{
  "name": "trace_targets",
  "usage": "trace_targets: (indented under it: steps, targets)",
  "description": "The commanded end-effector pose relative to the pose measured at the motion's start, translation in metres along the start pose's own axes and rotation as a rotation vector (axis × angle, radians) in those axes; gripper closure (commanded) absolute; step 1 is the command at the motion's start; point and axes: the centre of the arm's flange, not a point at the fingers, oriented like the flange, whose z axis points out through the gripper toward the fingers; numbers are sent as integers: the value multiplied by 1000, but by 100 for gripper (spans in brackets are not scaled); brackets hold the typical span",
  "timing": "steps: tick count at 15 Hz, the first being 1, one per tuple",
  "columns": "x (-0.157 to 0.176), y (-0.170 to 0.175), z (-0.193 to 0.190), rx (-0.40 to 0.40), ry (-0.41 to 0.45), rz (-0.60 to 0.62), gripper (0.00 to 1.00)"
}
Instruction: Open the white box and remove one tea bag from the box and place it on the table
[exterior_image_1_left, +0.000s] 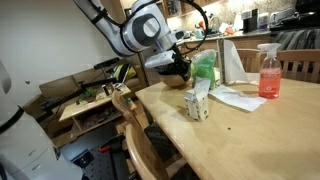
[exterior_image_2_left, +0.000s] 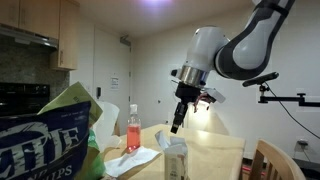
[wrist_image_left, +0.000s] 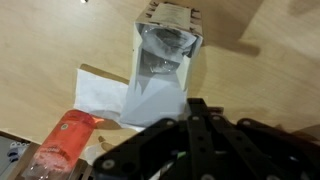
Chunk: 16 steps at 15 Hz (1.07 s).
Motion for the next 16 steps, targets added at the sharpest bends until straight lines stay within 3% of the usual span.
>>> trace_targets:
  steps: [1,8,16]
  targets:
    - [2,21,-1,20,16,24,100]
    - [-2,43,28,88,-14,90,100]
    - [-3,60,58,97,-39,135,100]
